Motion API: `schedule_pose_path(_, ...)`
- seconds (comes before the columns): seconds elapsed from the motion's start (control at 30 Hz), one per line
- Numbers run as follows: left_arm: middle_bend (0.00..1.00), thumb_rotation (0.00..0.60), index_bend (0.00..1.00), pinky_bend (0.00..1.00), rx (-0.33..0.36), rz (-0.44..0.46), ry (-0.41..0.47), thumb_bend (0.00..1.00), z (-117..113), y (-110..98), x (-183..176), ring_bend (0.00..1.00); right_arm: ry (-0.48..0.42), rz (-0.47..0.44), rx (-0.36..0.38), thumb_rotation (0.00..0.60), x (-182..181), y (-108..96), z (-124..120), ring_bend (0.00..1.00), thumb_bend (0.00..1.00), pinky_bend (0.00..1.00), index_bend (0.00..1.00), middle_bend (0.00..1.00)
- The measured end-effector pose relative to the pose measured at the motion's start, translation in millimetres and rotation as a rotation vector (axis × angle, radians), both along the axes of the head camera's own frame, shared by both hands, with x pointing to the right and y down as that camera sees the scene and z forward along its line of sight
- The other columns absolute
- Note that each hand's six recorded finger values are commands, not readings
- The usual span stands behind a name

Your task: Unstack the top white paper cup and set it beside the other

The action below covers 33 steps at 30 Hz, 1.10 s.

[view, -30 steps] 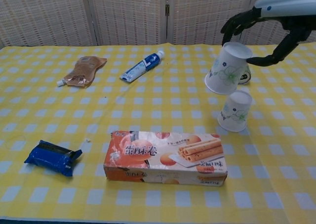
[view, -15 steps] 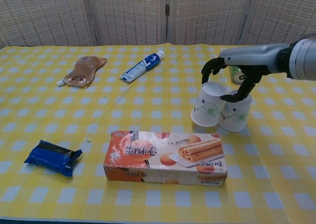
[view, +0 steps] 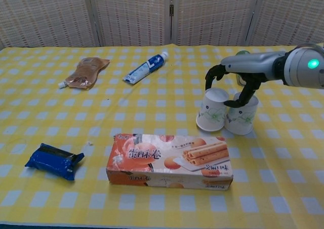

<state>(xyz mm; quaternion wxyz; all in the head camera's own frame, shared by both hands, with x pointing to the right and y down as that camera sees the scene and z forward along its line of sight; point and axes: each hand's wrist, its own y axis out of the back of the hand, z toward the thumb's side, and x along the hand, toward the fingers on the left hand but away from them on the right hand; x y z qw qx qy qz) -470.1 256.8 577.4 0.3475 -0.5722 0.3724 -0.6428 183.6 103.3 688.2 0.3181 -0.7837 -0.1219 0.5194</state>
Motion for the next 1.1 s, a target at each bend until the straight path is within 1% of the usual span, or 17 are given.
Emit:
schedule_pose_path(0.33,0.05,0.600,0.05,0.00,-0.002,-0.002,0.001,0.20,1,1,-1,0.04,0.000,-0.011,0.000,0.600,-2,3,0,0.14,0.47,0.09,0.34,0.12)
schedule_pose_path(0.4,0.05,0.600,0.05,0.00,-0.003,-0.002,0.001,0.20,2,1,-1,0.04,0.003,-0.013,-0.001,0.600,-2,4,0,0.14,0.47,0.08,0.33,0.12)
schedule_pose_path(0.6,0.05,0.600,0.04,0.00,-0.007,-0.006,0.002,0.20,2,2,-2,0.04,0.003,-0.015,0.007,0.600,-1,3,-1,0.14,0.47,0.08,0.17,0.12)
schedule_pose_path(0.67,0.05,0.600,0.04,0.00,-0.006,-0.007,0.002,0.20,2,2,-2,0.04,0.001,-0.014,0.013,0.600,0,3,-2,0.13,0.47,0.08,0.13,0.12)
schedule_pose_path(0.8,0.04,0.600,0.04,0.00,-0.005,-0.005,0.004,0.20,1,1,-2,0.04,-0.002,-0.012,0.021,0.600,3,2,-6,0.13,0.47,0.08,0.08,0.11)
schedule_pose_path(0.93,0.04,0.600,0.04,0.00,0.003,-0.003,0.005,0.20,-1,-1,-2,0.04,-0.017,-0.002,0.049,0.600,8,0,-18,0.13,0.47,0.08,0.08,0.11)
schedule_pose_path(1.03,0.04,0.600,0.04,0.00,0.014,-0.001,0.008,0.20,-3,-4,-2,0.04,-0.026,0.015,0.096,0.600,18,-4,-34,0.13,0.47,0.08,0.08,0.10)
schedule_pose_path(1.1,0.04,0.600,0.04,0.00,0.021,-0.001,0.017,0.20,-5,-5,-1,0.04,-0.028,0.035,0.142,0.600,30,-5,-46,0.14,0.47,0.08,0.08,0.10)
